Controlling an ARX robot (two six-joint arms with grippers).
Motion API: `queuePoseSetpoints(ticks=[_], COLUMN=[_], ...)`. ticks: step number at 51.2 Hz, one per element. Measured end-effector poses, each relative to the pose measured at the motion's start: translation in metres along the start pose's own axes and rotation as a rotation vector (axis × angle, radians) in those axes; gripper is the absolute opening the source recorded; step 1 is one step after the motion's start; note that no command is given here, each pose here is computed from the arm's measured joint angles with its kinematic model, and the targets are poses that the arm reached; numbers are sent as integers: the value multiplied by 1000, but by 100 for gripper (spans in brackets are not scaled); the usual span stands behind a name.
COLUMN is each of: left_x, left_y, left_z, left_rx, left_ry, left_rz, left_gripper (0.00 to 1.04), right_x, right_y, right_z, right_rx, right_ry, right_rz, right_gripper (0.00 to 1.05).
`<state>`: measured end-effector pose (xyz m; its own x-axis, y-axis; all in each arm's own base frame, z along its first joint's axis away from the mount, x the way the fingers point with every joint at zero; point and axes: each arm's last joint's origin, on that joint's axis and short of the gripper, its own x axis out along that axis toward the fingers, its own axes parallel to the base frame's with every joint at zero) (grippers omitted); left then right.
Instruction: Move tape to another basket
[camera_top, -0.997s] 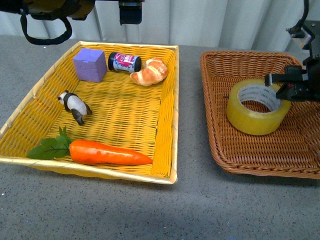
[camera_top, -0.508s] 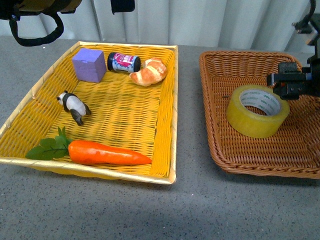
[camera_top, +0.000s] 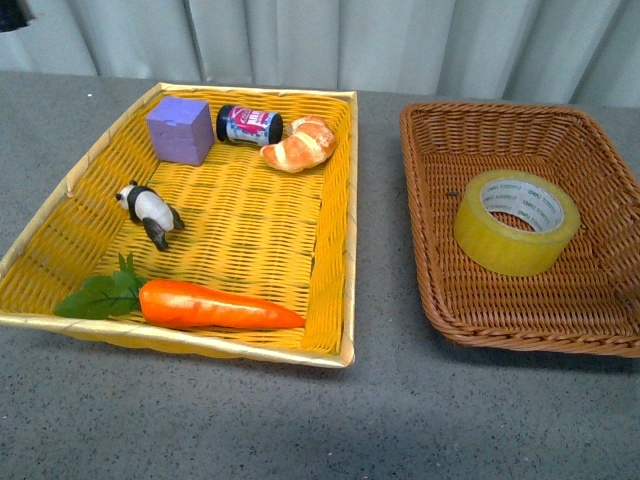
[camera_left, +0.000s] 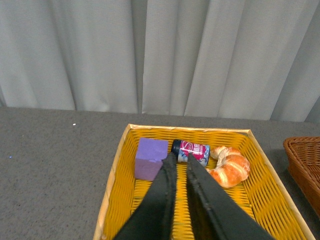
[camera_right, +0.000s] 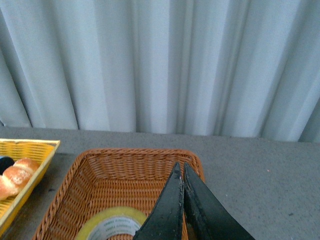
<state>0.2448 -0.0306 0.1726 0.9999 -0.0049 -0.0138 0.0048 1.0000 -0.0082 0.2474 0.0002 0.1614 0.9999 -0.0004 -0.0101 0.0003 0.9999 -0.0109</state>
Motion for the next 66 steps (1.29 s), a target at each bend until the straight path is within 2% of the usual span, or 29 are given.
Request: queuePoseSetpoints(ticks=[11, 29, 66], left_x=[-32, -74, -118], left_y=[11, 30, 30], left_z=[-13, -11, -2], left_rx=[2, 1, 1], left_ry=[6, 1, -32], left_rz=[0, 8, 2], left_gripper=[4, 4, 4], right_x=[-32, -75, -121], right_y=[0, 0, 0], right_z=[-1, -1, 5], right_rx=[0, 0, 0], right_ry=[5, 9, -14], right_rz=[-2, -2, -2], right_gripper=[1, 1, 1])
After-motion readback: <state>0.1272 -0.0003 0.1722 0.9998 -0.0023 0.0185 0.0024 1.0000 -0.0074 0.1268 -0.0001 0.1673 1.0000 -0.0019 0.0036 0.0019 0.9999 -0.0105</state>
